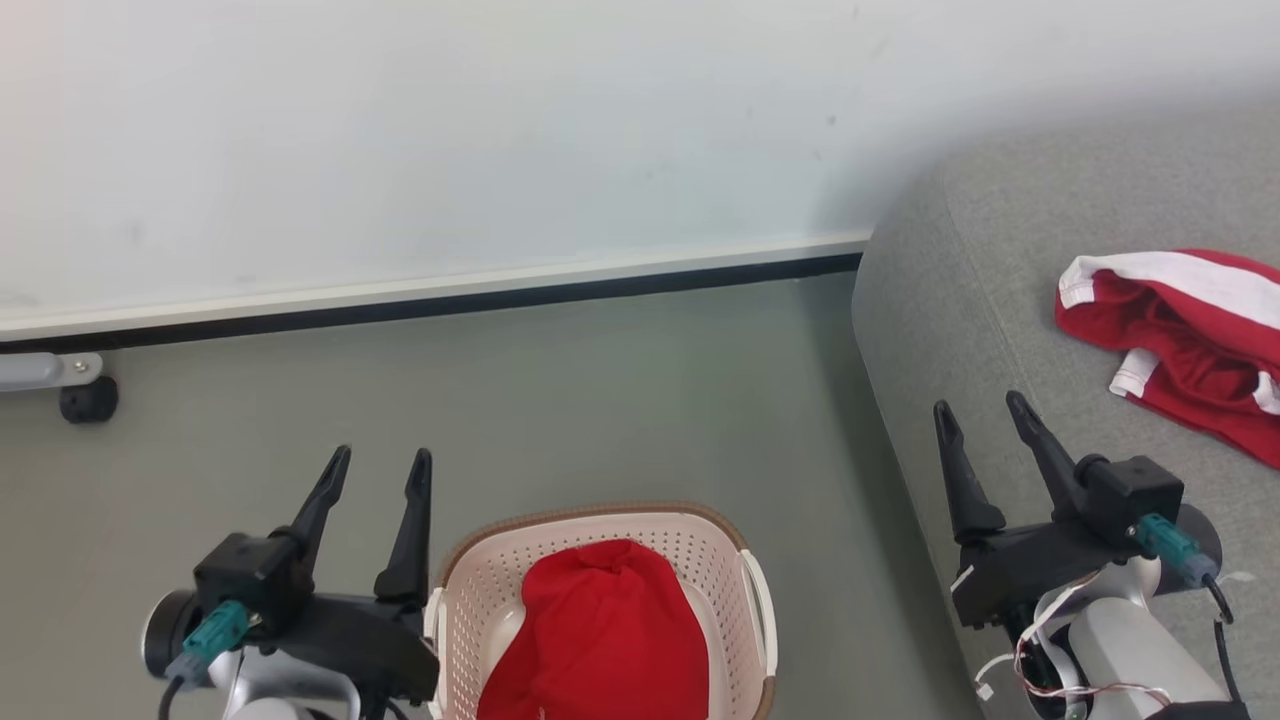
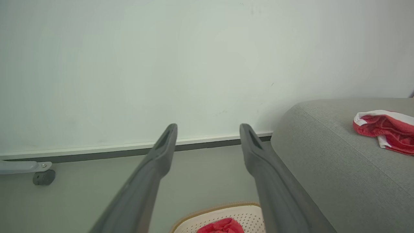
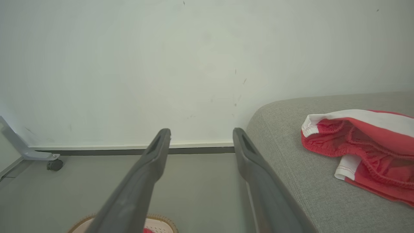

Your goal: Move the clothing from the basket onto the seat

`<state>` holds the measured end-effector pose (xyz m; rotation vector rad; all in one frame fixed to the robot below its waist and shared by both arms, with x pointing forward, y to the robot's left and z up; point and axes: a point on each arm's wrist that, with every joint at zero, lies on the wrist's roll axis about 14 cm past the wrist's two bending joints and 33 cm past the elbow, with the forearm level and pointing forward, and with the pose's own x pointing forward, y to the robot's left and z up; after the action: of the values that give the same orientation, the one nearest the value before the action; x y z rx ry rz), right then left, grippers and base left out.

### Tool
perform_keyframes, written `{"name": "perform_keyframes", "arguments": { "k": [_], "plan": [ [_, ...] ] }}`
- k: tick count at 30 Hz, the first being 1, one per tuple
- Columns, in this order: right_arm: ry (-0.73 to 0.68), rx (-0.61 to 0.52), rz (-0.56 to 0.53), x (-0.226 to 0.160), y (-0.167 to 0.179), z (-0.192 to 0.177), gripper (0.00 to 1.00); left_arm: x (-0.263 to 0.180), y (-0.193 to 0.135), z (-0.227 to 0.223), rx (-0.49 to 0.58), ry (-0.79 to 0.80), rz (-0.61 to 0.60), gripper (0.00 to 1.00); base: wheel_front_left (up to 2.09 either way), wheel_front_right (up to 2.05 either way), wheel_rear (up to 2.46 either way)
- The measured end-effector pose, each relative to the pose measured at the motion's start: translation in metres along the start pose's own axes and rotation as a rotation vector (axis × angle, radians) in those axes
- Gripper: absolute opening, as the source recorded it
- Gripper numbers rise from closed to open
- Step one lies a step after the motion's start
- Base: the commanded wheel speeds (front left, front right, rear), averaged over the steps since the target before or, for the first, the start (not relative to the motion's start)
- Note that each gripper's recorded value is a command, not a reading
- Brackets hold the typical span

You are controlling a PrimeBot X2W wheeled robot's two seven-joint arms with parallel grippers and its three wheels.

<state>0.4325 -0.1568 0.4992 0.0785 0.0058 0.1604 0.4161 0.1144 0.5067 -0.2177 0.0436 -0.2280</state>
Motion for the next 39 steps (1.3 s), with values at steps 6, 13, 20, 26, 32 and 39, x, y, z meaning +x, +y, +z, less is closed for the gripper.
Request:
{"name": "perform_keyframes", "arguments": {
  "k": [6, 13, 20, 26, 32, 39],
  "plan": [
    [-0.017, -0.013, 0.007, -0.008, 0.006, 0.005, 1.0, -0.014, 0.013, 0.002, -0.005, -0.011, 0.05, 1.0, 0.0, 0.0, 0.0],
    [-0.03, -0.029, -0.005, -0.02, 0.005, 0.008, 1.0, -0.027, 0.023, 0.003, -0.01, -0.018, 0.091, 1.0, 0.0, 0.0, 0.0],
    [-0.042, -0.034, -0.013, -0.024, 0.002, 0.012, 1.0, -0.031, 0.03, 0.004, -0.014, -0.025, 0.114, 1.0, 0.0, 0.0, 0.0],
    [-0.043, -0.033, -0.019, -0.028, 0.002, 0.014, 1.0, -0.031, 0.031, 0.008, -0.014, -0.037, 0.119, 1.0, 0.0, 0.0, 0.0],
    [-0.05, -0.03, -0.011, -0.026, 0.004, 0.018, 1.0, -0.033, 0.032, 0.008, -0.012, -0.038, 0.129, 1.0, 0.0, 0.0, 0.0],
    [-0.059, -0.028, -0.011, -0.024, 0.005, 0.022, 1.0, -0.033, 0.032, 0.005, -0.014, -0.031, 0.131, 1.0, 0.0, 0.0, 0.0]
  ]
}}
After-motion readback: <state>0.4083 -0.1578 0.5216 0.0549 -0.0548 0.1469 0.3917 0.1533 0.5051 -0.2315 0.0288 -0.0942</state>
